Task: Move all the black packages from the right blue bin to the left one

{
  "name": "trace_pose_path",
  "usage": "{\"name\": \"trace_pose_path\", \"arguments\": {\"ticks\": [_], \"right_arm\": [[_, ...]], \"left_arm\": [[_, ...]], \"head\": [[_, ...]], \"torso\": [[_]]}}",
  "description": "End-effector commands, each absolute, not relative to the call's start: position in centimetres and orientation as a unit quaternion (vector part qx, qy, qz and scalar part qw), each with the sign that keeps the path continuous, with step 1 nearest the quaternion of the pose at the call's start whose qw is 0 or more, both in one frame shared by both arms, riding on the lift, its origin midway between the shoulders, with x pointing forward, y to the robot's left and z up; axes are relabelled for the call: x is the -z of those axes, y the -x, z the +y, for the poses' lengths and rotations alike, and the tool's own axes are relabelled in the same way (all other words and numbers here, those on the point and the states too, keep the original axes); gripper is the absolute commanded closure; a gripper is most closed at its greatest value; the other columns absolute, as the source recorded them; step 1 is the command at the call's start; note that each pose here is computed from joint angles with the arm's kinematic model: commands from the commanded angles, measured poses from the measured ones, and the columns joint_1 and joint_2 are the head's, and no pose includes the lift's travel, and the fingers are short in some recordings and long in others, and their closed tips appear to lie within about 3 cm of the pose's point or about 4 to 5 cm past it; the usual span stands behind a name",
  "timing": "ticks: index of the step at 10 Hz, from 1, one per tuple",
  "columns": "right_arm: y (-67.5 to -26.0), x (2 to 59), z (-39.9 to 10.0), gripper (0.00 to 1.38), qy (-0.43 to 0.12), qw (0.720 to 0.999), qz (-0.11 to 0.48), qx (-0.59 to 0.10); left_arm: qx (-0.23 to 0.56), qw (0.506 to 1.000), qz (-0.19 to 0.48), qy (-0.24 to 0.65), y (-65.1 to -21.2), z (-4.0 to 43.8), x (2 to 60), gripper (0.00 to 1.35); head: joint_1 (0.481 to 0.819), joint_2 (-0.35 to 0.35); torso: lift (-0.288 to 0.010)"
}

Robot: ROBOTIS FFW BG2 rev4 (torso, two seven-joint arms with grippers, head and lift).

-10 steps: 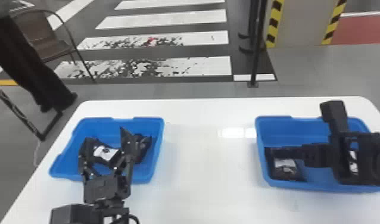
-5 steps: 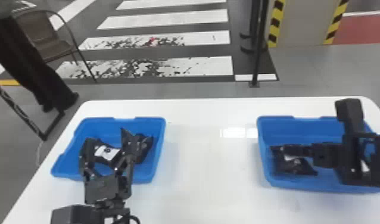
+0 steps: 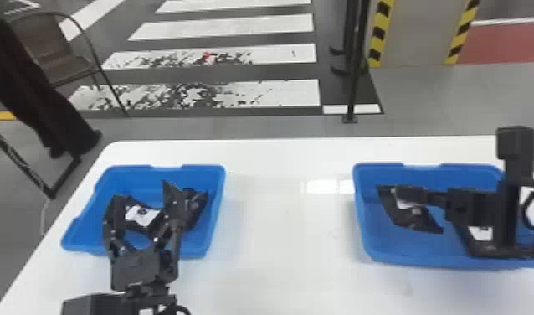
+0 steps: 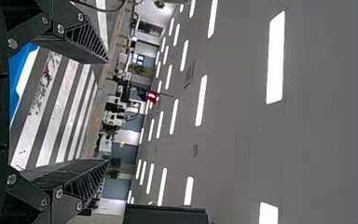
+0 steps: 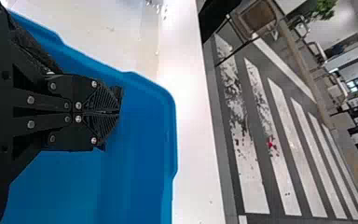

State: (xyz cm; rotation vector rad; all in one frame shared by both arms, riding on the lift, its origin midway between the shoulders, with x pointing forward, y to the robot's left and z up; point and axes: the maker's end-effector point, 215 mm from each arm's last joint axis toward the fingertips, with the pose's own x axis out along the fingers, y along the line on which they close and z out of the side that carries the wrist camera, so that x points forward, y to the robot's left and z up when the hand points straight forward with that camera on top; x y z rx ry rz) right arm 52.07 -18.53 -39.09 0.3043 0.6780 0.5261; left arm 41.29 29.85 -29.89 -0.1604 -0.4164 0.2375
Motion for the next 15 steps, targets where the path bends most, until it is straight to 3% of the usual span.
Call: {"name": "trace_pose_path", "arguments": {"ticks": [1, 3, 5, 7, 9, 11, 15], "right_arm": [[-52.3, 36.4, -16.3, 1.22, -0.194, 0.889, 0.298, -0.288], [-52.8, 32.8, -11.7, 1.22, -0.260, 0.858, 0.269, -0.350], [-52.5, 28.9, -6.1, 1.22, -0.306, 0.815, 0.250, -0.423], [-51.3, 26.4, -2.1, 1.22, -0.366, 0.762, 0.239, -0.478], [-51.2, 26.2, -1.2, 1.22, -0.376, 0.753, 0.234, -0.486], [-51.4, 26.3, -1.3, 1.22, -0.378, 0.754, 0.232, -0.485], [-50.1, 27.1, 0.8, 1.22, -0.383, 0.739, 0.244, -0.498]], "left_arm": [[-0.110, 0.965, -0.217, 0.101, -41.2, 28.8, 29.2, 0.31], [-0.080, 0.963, -0.222, 0.133, -41.1, 25.3, 28.4, 0.31], [-0.026, 0.973, -0.207, 0.097, -41.6, 20.4, 28.9, 0.30], [0.038, 0.967, -0.177, 0.176, -41.1, 13.3, 29.6, 0.31], [0.100, 0.944, -0.172, 0.263, -39.7, 7.5, 27.4, 0.31], [0.082, 0.926, -0.154, 0.336, -39.0, 8.2, 27.1, 0.31], [0.118, 0.921, -0.137, 0.345, -38.7, 5.2, 26.6, 0.31]], "head": [[0.695, 0.134], [0.695, 0.147], [0.695, 0.162], [0.695, 0.167], [0.695, 0.127], [0.695, 0.083], [0.695, 0.070]], "torso": [[-0.154], [-0.154], [-0.154], [-0.154], [-0.154], [-0.154], [-0.154]]}}
